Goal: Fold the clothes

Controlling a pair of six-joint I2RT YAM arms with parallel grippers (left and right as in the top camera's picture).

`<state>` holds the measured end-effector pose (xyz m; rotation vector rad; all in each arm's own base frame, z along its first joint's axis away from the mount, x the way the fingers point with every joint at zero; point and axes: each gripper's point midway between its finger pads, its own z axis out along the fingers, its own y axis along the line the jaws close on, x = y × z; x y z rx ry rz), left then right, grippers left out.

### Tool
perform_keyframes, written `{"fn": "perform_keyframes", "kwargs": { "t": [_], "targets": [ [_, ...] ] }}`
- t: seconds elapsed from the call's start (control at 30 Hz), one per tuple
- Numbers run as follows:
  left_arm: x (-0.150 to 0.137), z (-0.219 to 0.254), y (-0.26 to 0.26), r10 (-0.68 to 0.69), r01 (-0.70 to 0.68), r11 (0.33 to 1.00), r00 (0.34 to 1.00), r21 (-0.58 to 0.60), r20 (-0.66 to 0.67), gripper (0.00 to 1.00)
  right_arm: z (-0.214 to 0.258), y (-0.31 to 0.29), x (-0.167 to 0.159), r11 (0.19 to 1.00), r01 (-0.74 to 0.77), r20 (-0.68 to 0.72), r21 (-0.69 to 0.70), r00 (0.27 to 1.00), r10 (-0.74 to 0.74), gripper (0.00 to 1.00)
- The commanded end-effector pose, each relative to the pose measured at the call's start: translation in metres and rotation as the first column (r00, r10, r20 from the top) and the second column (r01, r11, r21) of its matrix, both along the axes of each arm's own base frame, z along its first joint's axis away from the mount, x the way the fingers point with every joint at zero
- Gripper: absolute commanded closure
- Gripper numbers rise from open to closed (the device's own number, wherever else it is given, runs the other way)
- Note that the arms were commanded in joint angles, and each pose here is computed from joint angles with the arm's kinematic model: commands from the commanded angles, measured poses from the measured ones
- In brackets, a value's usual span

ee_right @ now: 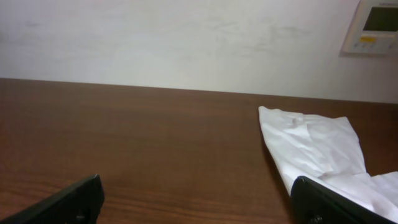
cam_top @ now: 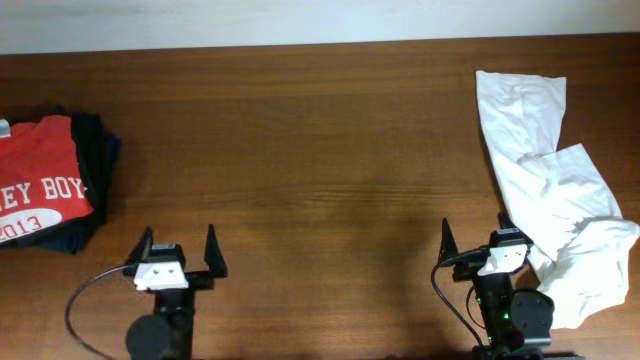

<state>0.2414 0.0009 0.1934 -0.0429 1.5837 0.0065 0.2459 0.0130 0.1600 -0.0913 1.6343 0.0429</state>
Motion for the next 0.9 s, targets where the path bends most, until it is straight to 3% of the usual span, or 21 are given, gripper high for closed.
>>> {"fn": "perform_keyframes", "kwargs": {
  "t": [0.0,0.07,0.87],
  "targets": [
    [0.005,-0.021,0.0,0.004,-0.004,1.0,1.0,0.003,-0.001,0.01,-0.002,0.0,0.0,1.0,-0.001,-0.003,-0.007,1.0,0.001,0.01],
    [0.004,-0.035,-0.001,0.002,-0.002,1.0,0.998,0.007,-0.058,0.01,-0.002,0.0,0.0,1.0,-0.001,-0.003,-0.007,1.0,0.001,0.01],
    [0.004,-0.034,-0.001,0.003,-0.002,1.0,0.999,0.006,-0.054,0.01,-0.002,0.0,0.0,1.0,-0.001,-0.003,-0.007,1.0,0.001,0.01]
  ]
}}
